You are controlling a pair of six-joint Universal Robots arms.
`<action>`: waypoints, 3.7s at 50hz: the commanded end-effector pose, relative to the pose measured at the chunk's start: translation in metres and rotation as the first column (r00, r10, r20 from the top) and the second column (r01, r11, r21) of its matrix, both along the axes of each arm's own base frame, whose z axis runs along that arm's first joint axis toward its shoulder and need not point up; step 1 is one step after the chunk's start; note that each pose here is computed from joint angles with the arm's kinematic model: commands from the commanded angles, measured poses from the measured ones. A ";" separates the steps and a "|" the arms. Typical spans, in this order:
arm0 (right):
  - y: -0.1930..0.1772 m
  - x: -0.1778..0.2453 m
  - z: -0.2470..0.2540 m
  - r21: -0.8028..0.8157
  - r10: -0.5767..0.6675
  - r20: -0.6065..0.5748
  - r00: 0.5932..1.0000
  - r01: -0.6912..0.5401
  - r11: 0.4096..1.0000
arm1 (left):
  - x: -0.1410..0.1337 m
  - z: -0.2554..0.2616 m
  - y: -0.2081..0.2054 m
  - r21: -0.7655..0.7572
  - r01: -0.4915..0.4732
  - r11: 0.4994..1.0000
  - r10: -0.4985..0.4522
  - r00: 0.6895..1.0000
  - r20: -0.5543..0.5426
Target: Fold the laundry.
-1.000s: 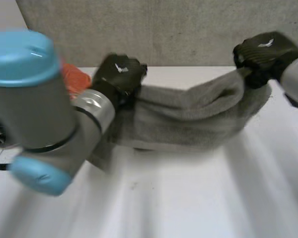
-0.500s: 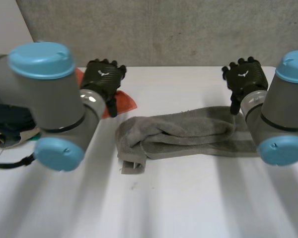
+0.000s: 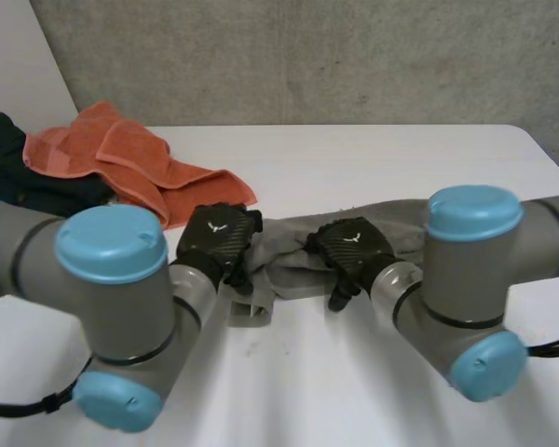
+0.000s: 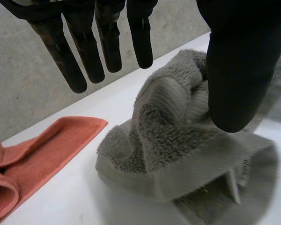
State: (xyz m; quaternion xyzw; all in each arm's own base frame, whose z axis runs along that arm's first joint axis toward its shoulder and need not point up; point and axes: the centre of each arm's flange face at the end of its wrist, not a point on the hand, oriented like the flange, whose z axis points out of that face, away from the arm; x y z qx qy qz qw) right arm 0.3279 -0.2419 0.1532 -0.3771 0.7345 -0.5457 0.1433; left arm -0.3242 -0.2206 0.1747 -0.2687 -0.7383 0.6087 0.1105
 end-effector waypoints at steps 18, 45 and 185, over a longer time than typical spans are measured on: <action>-0.044 0.009 0.006 -0.257 -0.130 0.039 0.991 0.135 0.957 | -0.010 0.003 -0.032 -0.092 -0.032 0.995 0.040 0.996 0.085; -0.026 -0.134 0.167 -0.269 -0.217 -0.308 0.926 0.134 0.954 | 0.053 0.123 0.011 -0.146 -0.125 0.981 0.132 0.990 0.042; -0.174 -0.134 0.233 -0.790 -0.250 0.398 0.883 0.468 0.396 | 0.010 0.210 -0.150 -0.737 -0.301 0.606 0.240 0.952 -0.191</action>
